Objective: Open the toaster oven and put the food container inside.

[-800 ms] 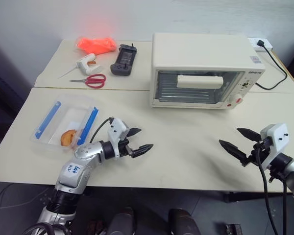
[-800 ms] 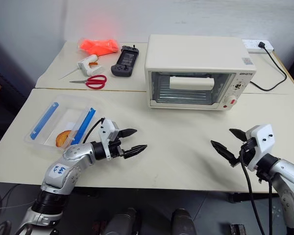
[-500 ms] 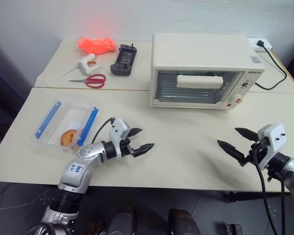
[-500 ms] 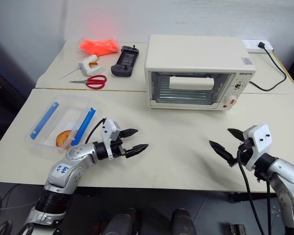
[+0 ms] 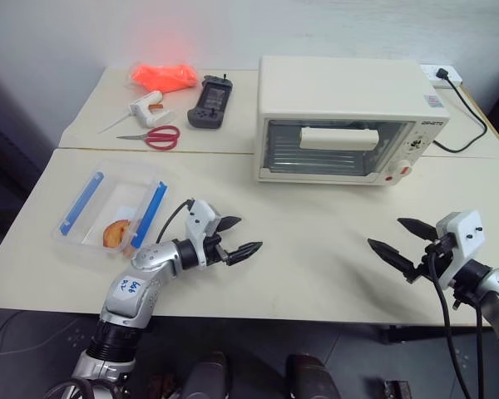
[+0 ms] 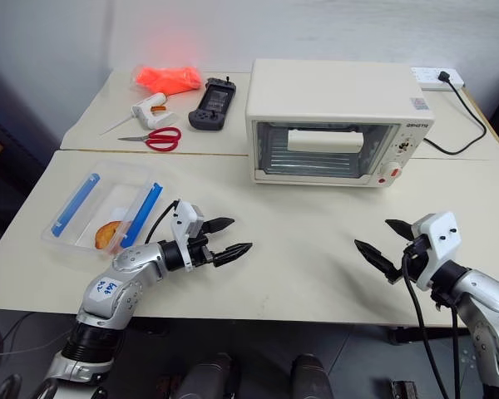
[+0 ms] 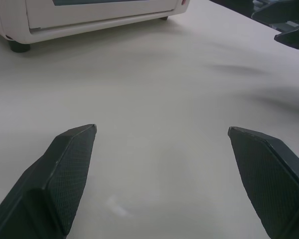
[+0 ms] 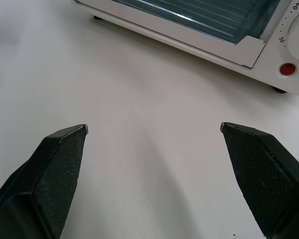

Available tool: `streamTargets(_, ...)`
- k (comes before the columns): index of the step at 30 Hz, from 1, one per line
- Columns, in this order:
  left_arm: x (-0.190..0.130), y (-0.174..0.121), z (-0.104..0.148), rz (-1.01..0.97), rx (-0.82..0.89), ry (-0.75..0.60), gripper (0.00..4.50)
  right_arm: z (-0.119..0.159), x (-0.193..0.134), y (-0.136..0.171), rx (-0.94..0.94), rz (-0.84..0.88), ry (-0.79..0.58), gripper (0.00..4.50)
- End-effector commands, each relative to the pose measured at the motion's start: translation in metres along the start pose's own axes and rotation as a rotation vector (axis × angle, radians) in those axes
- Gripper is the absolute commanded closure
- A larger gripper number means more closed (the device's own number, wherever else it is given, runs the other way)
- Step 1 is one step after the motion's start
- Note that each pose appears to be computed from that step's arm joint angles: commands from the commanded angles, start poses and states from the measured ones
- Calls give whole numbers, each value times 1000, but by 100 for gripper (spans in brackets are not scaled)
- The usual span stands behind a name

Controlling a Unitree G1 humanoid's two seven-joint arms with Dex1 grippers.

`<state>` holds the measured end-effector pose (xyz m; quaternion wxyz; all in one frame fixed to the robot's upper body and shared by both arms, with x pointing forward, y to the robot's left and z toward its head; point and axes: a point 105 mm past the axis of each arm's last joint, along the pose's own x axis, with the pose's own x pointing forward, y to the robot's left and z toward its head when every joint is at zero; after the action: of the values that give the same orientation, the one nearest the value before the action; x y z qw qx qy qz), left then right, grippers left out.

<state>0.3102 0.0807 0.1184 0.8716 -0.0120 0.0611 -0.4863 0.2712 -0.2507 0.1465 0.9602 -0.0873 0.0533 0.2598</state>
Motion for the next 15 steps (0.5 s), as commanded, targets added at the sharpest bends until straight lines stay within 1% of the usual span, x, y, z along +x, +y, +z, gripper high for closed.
streamTargets(1, 2, -12, 34, -87, 6, -97, 0, 22, 2, 2, -33, 18, -56, 3)
streamTargets(5, 6, -28, 55, -220, 23, -113, 0, 45, 9, 5, -26, 43, -121, 3)
streamTargets(9, 10, -36, 75, -293, 71, -116, 0, 63, 17, 8, -39, 81, -150, 3)
streamTargets(15, -4, -46, 113, -360, 274, -98, 0, 93, 34, 5, -62, 117, -188, 3)
